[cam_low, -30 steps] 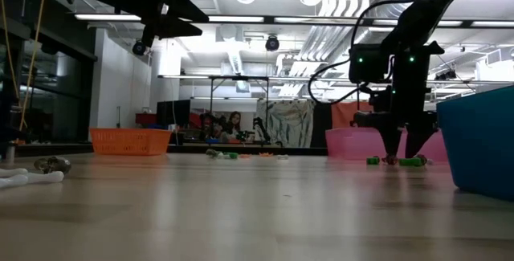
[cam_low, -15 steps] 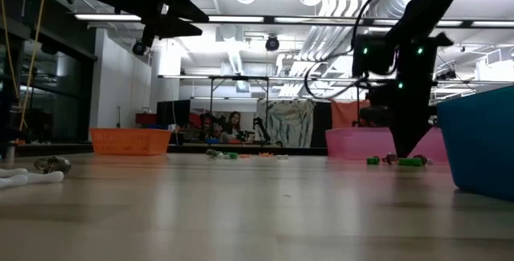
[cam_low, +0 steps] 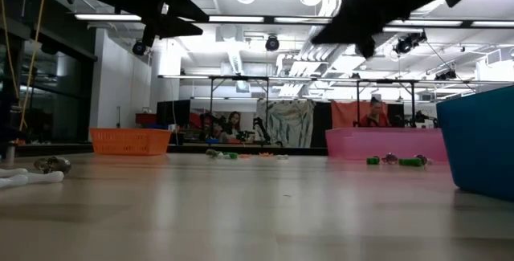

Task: Sort Halloween decoration
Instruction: Put the bottom right orange spider toy into the pink bin

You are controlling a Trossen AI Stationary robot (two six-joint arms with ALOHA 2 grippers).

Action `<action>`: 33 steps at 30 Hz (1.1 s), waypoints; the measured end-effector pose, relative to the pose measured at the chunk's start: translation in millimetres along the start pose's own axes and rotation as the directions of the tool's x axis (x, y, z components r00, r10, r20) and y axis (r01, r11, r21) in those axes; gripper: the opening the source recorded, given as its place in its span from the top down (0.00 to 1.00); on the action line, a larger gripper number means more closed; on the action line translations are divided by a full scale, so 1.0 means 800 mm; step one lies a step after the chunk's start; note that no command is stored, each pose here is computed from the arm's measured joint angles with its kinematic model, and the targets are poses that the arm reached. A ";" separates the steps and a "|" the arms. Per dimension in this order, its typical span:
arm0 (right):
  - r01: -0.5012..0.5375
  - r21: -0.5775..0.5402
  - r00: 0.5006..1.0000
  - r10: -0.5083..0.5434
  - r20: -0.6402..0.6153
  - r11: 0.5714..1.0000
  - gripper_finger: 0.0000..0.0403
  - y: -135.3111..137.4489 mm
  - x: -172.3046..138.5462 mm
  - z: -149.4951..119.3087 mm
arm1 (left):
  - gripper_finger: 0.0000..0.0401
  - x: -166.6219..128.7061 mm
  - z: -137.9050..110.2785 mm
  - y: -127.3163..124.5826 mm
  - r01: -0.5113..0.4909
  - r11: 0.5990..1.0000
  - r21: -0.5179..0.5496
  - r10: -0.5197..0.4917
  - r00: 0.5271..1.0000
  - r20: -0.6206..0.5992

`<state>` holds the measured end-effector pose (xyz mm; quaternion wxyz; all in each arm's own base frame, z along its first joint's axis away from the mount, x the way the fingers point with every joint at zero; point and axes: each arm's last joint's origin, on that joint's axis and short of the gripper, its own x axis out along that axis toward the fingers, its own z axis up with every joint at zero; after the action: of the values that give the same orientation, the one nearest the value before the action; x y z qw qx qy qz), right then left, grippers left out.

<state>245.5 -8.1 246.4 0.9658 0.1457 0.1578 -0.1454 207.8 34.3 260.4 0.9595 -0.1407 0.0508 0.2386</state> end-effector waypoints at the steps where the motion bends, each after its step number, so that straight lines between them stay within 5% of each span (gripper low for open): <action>1: -0.016 -0.011 0.999 0.017 0.033 1.000 1.00 0.003 0.000 0.004 | 0.57 0.000 0.000 0.000 0.000 1.000 0.000 0.000 1.000 0.000; 10: -0.014 0.067 0.999 0.012 0.039 0.998 1.00 0.002 0.000 0.004 | 0.57 0.000 0.000 0.000 0.001 1.000 -0.001 -0.001 1.000 -0.001; 16: 0.182 0.215 0.962 -0.129 -0.242 0.959 1.00 -0.021 -0.003 -0.028 | 0.57 0.000 0.000 -0.001 0.019 1.000 0.000 -0.019 1.000 -0.008; 23: 0.556 0.314 0.767 -0.329 -0.551 0.770 0.99 -0.059 -0.023 -0.061 | 0.57 0.000 -0.001 -0.001 0.020 1.000 0.000 -0.020 1.000 -0.009; 28: 0.658 0.323 0.720 -0.442 -0.535 0.680 0.90 -0.078 -0.024 -0.059 | 0.57 0.000 -0.001 -0.001 0.020 1.000 0.000 -0.020 1.000 -0.009; 33: 0.716 0.388 0.682 -0.464 -0.566 0.580 0.72 -0.096 -0.018 -0.060 | 0.57 0.000 -0.001 -0.001 0.019 1.000 0.000 -0.019 1.000 -0.008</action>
<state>194.5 -59.3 189.4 0.7081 0.3974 0.3413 -0.4734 208.1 33.7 260.1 0.9616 -0.1419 0.0535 0.2287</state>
